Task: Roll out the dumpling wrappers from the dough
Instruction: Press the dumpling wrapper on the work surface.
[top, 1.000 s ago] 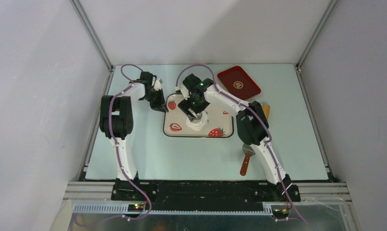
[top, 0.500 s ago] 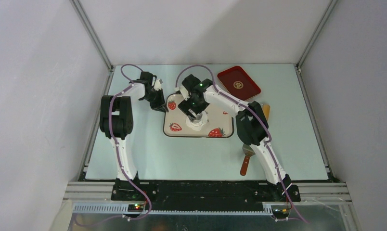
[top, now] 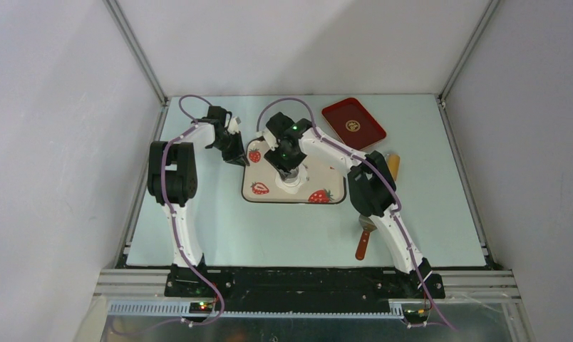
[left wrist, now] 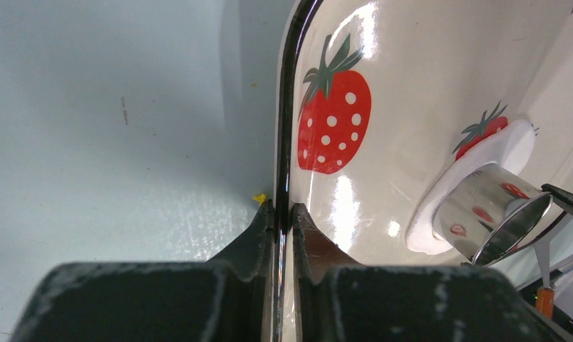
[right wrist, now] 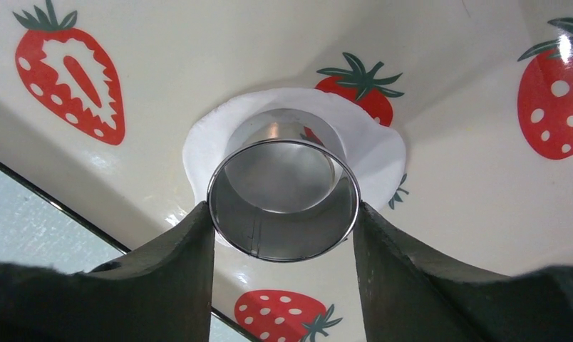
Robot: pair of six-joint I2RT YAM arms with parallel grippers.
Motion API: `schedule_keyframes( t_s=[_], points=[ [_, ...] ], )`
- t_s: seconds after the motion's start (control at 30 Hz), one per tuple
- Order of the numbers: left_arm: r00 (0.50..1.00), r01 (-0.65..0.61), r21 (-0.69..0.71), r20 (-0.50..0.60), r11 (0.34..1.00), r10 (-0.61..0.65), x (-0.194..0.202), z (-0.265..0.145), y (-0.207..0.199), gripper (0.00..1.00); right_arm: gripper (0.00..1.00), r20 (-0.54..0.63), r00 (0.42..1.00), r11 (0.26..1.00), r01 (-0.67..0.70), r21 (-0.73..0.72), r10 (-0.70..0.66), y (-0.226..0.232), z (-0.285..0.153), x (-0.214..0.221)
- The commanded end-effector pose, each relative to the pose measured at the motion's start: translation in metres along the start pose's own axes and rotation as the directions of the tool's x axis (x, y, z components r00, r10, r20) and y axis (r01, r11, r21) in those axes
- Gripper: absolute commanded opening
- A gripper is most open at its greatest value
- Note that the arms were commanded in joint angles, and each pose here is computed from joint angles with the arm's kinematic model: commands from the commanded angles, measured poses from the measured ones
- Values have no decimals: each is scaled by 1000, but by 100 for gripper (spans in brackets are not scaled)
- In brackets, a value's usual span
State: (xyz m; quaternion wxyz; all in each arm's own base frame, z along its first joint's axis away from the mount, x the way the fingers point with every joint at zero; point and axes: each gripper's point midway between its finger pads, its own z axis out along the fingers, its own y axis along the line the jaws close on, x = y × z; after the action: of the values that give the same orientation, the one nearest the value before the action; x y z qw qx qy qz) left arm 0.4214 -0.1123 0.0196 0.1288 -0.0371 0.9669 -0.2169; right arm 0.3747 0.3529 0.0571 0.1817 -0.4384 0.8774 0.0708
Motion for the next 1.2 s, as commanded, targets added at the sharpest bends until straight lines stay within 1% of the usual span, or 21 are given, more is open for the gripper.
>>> schedule_keyframes(
  t_s=[0.0, 0.03, 0.07, 0.2, 0.3, 0.33, 0.4, 0.7, 1.17],
  points=[
    [1000, -25, -72, 7, 997, 25, 2, 0, 13, 0, 46, 80, 997, 999, 12, 38, -15, -4, -30, -20],
    [1000, -24, -72, 8, 997, 25, 2, 0, 13, 0, 42, 80, 997, 999, 15, 40, -18, -4, -30, -20],
    [1000, -24, -72, 7, 997, 24, 2, 0, 13, 0, 35, 83, 996, 999, 16, 41, -20, -5, -32, -21],
    [1000, -23, -72, 7, 997, 23, 3, 0, 13, 0, 26, 97, 995, 999, 22, 46, -26, -7, -42, -23],
    [1000, -24, -73, 7, 997, 25, 2, 0, 13, 0, 24, 111, 993, 998, 25, 50, -30, -8, -53, -24],
    [1000, -24, -73, 7, 997, 24, 3, 0, 13, 0, 21, 115, 993, 998, 26, 51, -31, -9, -57, -24],
    [1000, -23, -71, 6, 997, 24, 3, 0, 12, 0, 19, 120, 992, 998, 27, 49, -32, -8, -60, -22],
    [1000, -23, -72, 6, 997, 23, 3, 0, 13, 0, 18, 95, 995, 1000, 5, 26, -8, -3, -48, -7],
    [1000, -23, -72, 7, 997, 23, 3, 0, 13, 0, 18, 144, 989, 1000, -17, 15, 15, 5, -39, -16]
  ],
)
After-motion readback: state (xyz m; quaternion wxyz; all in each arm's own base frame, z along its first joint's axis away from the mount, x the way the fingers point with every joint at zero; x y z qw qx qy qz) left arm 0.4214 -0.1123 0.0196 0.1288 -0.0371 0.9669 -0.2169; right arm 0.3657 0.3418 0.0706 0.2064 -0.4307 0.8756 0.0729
